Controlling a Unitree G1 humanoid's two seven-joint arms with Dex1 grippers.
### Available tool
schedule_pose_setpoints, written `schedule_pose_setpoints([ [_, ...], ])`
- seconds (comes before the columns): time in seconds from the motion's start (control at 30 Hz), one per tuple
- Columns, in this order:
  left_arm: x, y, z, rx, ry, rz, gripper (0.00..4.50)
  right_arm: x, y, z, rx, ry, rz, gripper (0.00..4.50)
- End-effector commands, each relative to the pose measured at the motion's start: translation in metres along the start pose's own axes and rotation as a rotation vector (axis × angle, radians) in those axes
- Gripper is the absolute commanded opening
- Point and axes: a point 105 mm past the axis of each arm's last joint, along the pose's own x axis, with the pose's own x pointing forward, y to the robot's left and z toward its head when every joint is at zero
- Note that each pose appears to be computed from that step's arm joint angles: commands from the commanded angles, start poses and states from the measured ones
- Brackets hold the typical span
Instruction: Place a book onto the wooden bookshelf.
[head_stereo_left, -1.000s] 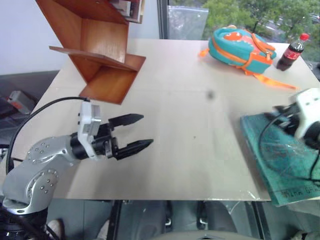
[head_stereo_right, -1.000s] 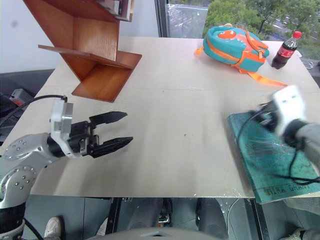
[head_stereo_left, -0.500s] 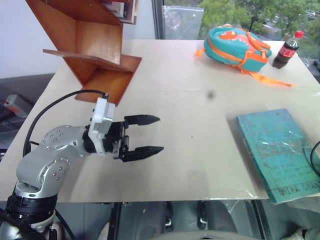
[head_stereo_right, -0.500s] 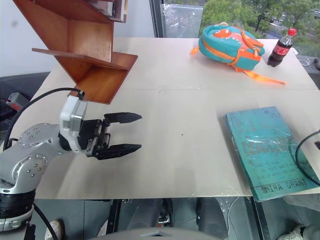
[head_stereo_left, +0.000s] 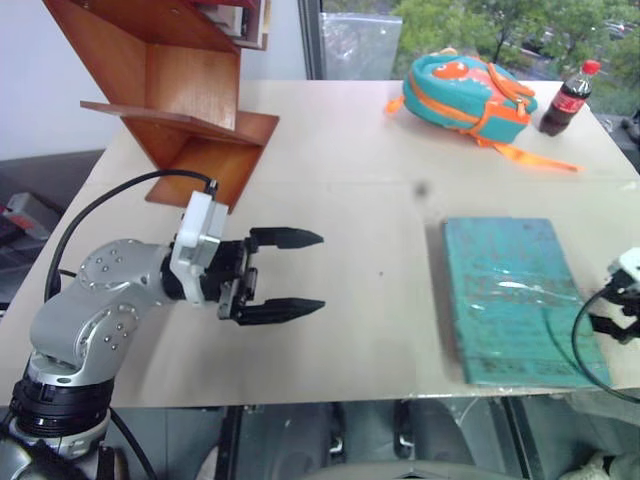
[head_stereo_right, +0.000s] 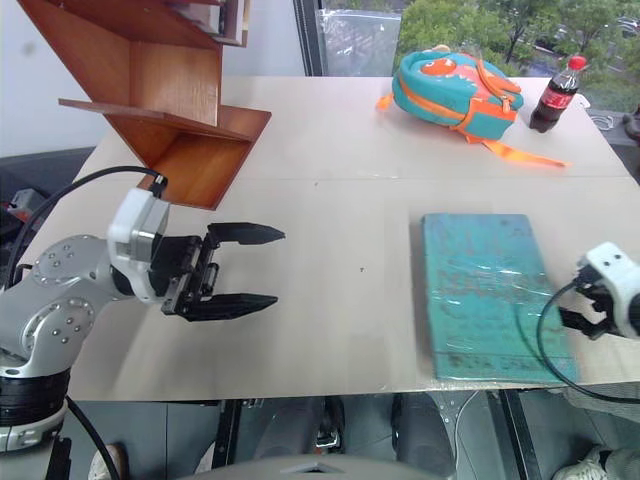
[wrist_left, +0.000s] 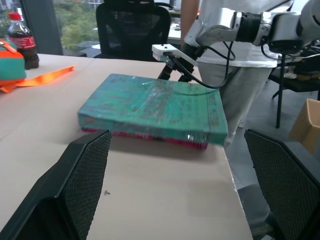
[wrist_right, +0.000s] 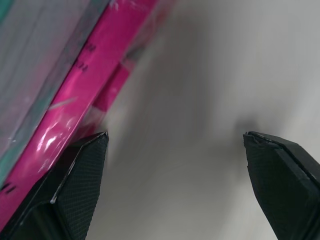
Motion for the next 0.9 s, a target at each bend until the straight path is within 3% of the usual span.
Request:
schedule_pose_setpoints([
  [0.03, 0.0, 0.002, 0.003, 0.017, -0.004, 0.013, 4.5, 0.008, 0.023, 0.031, -0.019, -0.095, 0.043, 4.42],
  [0.23, -0.002, 0.002, -0.002, -0.004, -0.001, 0.039, 4.5, 0.036, 0.056, 0.067, -0.028, -0.185, 0.115, 4.42],
  [0.4, -0.007, 0.002, -0.006, -0.02, 0.012, 0.06, 4.5, 0.055, 0.056, 0.079, -0.033, -0.2, 0.083, 4.42],
  [0.6, -0.022, 0.001, -0.017, -0.059, 0.046, 0.125, 4.5, 0.012, 0.034, 0.07, -0.098, -0.224, -0.03, 4.42],
  [0.73, -0.031, 0.001, -0.026, -0.088, 0.054, 0.171, 4.5, -0.005, 0.048, 0.077, -0.123, -0.291, -0.022, 4.42],
  [0.9, -0.037, 0.002, -0.032, -0.098, 0.062, 0.196, 4.5, 0.01, 0.076, 0.082, -0.141, -0.318, 0.031, 4.42],
])
